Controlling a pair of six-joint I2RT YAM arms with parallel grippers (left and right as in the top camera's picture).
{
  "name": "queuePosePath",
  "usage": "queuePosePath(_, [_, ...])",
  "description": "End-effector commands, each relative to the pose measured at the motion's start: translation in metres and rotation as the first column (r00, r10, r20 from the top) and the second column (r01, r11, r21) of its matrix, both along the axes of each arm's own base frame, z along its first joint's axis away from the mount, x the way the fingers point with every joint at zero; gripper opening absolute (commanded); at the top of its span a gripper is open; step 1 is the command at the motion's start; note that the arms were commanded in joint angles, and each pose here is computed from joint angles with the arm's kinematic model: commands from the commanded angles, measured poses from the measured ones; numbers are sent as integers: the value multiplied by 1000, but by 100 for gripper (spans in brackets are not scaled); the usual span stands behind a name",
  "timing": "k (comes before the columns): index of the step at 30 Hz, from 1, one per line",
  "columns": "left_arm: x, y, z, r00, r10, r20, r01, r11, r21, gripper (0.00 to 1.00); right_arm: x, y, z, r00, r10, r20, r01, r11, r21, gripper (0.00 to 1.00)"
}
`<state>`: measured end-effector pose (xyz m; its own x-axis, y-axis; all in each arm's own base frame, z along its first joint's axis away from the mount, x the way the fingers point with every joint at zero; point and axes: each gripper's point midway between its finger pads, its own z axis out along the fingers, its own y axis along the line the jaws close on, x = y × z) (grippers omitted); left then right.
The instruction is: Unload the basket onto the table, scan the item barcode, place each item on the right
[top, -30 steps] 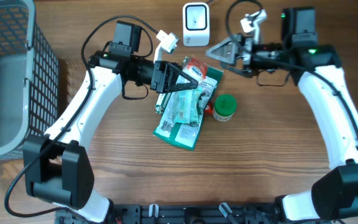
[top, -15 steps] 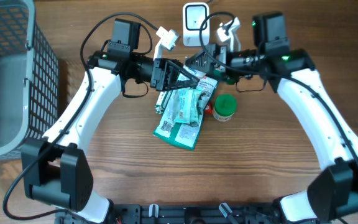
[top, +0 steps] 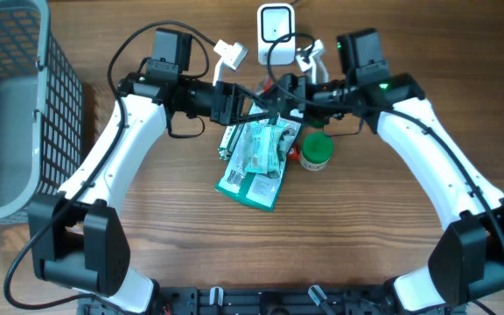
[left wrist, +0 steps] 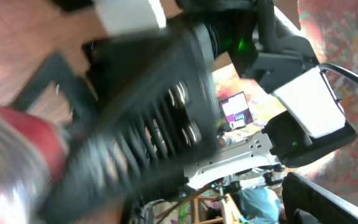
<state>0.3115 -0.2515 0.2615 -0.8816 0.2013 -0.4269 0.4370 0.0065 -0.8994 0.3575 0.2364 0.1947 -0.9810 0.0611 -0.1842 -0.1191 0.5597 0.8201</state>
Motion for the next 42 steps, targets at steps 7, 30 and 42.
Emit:
queuePosePath(7, [-12,8,32,999,-46,23,48,993,-105,100,28,-45,-16,992,-118,-47,119,992,34,68])
queuePosePath(30, [16,130,-141,819,571,55,-289,327,900,100,44,-198,-77,902,-432,26,399,807,-435,100])
queuePosePath(42, [-86,138,-138,768,631,-109,22,143,989,4,39,-232,-89,867,-494,68,436,686,-583,100])
